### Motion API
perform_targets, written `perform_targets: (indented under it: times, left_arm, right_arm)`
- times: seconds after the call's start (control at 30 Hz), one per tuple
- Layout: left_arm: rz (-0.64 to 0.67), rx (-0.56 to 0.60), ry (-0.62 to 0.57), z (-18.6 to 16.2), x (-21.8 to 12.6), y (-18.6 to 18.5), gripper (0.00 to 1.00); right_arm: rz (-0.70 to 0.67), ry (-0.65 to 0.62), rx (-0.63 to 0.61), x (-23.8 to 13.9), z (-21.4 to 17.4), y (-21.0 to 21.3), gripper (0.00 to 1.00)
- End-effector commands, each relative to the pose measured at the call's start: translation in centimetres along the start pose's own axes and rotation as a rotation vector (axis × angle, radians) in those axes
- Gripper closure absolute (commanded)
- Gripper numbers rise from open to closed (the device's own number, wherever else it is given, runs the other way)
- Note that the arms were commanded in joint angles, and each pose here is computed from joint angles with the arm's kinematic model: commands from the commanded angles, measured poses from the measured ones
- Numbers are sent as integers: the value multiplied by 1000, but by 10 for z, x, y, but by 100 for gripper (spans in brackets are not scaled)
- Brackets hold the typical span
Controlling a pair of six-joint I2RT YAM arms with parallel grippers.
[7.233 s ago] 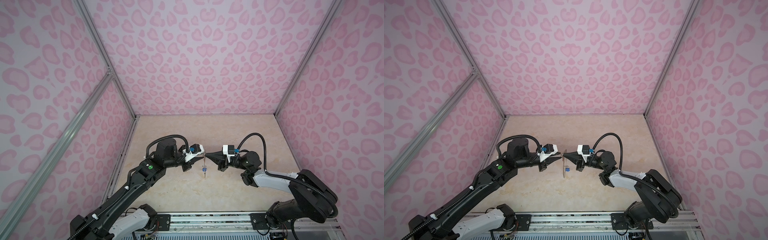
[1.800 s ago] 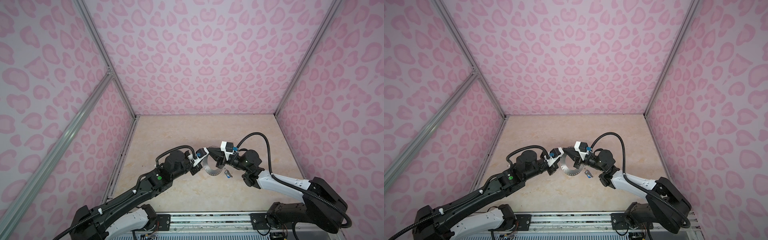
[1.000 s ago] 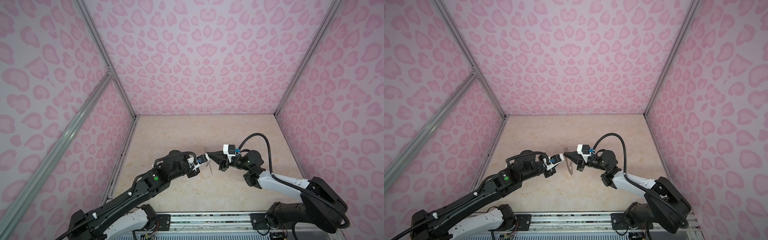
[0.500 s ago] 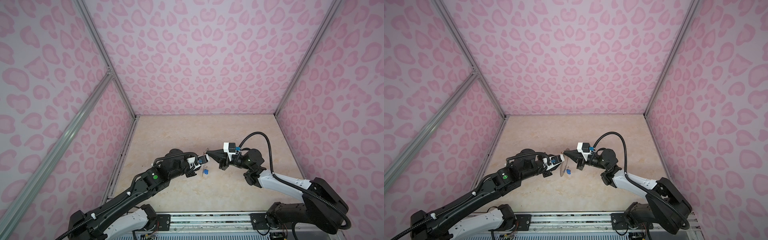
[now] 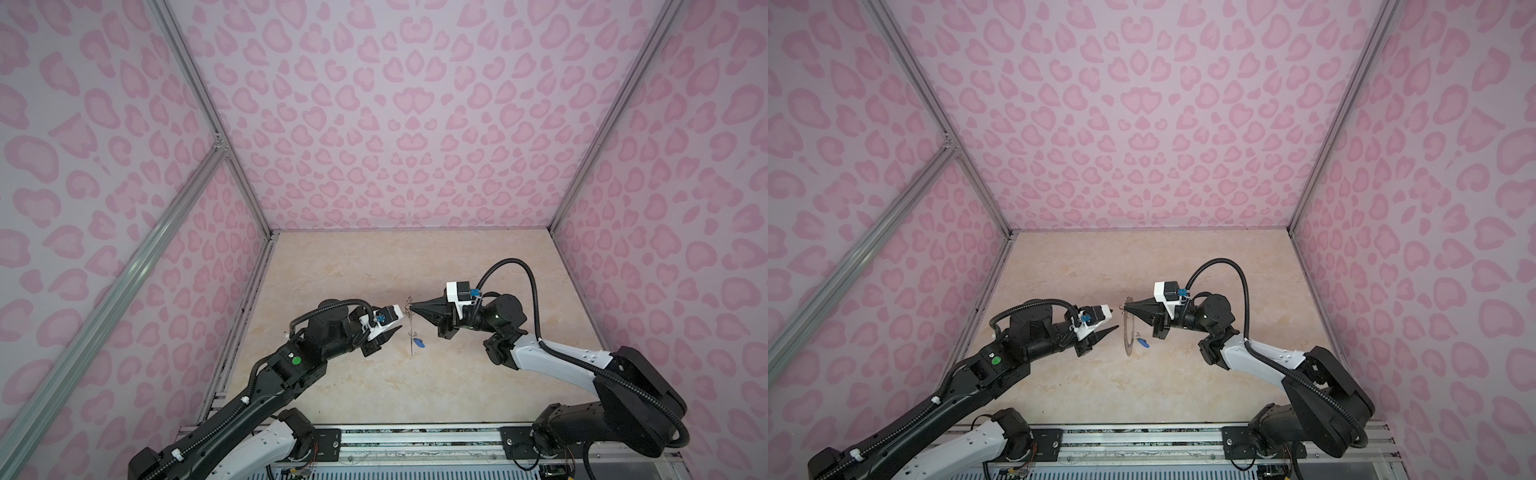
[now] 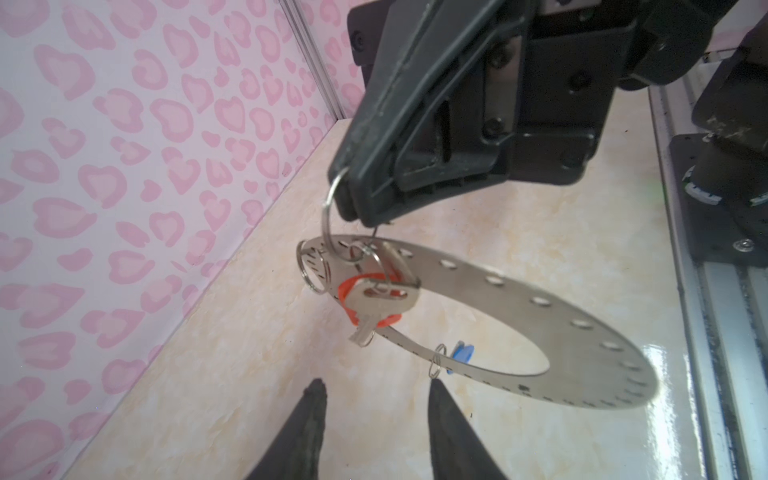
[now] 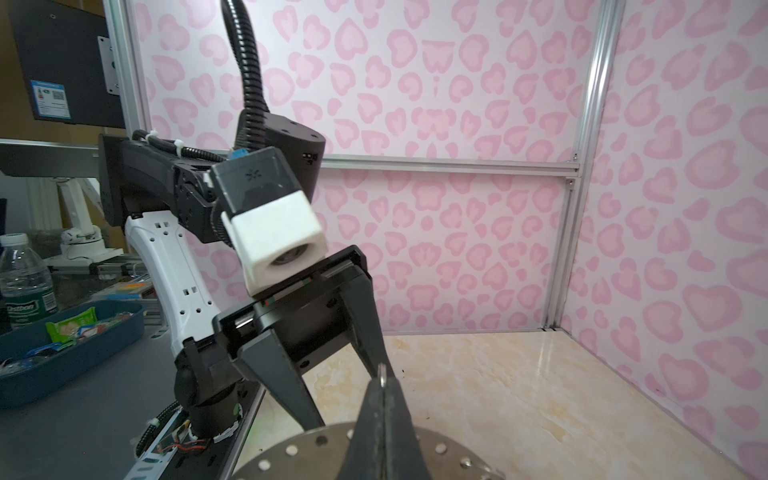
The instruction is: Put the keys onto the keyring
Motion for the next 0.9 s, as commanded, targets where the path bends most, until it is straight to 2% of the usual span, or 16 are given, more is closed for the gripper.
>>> perform_targets:
  times: [0.0, 0.47, 0.73, 0.87]
  left_arm:
    - [-82, -35, -91, 13, 2, -9, 60]
    - [-174, -29, -167, 22, 2, -15, 60]
    - [-221, -27, -172, 22, 6, -20, 62]
    - [-227, -27, -175, 22, 7, -20, 72]
  right_arm:
    - [74, -11, -25, 2, 8, 13, 100]
    - [119, 75, -4, 6, -7, 18, 100]
    - [130, 91, -4, 9, -9, 16, 100]
    - [130, 97, -2, 9, -11, 16, 100]
Point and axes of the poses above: each gripper's point midway between its finger pads, its own x axis out along the fingers, its own y axis along the line the jaws close on, z = x × y, the point moved 1 cm from there along -x, back along the fingers, and after that the axes turned 13 degrees about x, right-handed, at the moved point
